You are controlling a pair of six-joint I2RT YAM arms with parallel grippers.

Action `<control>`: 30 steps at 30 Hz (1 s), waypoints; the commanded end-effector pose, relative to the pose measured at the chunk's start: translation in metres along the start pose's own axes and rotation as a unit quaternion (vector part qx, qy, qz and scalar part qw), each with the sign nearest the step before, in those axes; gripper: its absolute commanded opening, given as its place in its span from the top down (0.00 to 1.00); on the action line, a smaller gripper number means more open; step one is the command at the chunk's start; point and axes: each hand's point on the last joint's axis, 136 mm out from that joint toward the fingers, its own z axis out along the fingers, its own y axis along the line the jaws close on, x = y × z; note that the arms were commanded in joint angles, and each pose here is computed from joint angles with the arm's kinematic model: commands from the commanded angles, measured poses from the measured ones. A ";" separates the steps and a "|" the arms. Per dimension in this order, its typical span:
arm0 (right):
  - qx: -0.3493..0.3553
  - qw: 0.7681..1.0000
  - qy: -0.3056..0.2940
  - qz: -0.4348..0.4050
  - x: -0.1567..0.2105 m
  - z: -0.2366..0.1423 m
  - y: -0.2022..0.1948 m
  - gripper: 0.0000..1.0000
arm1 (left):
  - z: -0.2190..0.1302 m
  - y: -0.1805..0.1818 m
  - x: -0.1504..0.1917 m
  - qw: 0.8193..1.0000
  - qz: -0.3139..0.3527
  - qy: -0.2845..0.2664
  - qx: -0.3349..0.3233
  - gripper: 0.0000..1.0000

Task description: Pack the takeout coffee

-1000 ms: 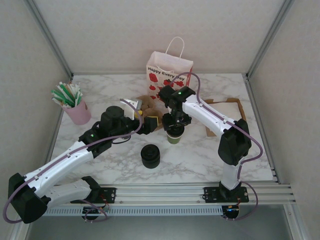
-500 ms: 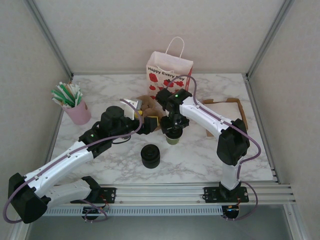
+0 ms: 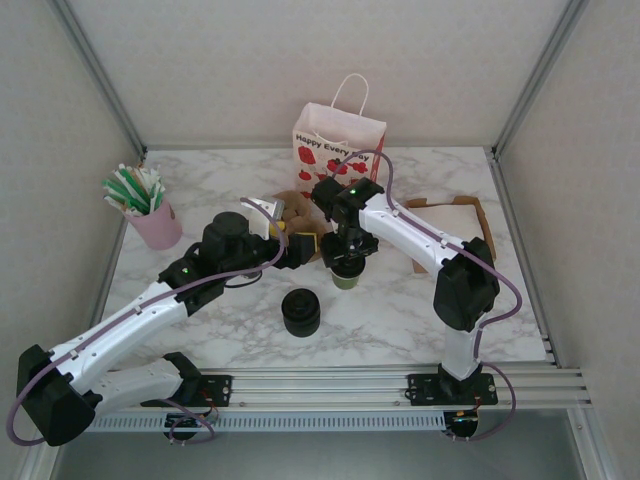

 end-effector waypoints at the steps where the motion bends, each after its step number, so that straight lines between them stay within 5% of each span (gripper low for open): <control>1: 0.008 1.000 -0.003 -0.004 0.003 -0.008 -0.002 0.27 | 0.003 -0.005 -0.001 1.000 -0.005 -0.008 0.012 0.00; 30: 0.008 1.000 -0.004 -0.008 0.000 -0.006 0.001 0.27 | 0.005 -0.004 0.001 1.000 -0.009 -0.005 0.011 0.01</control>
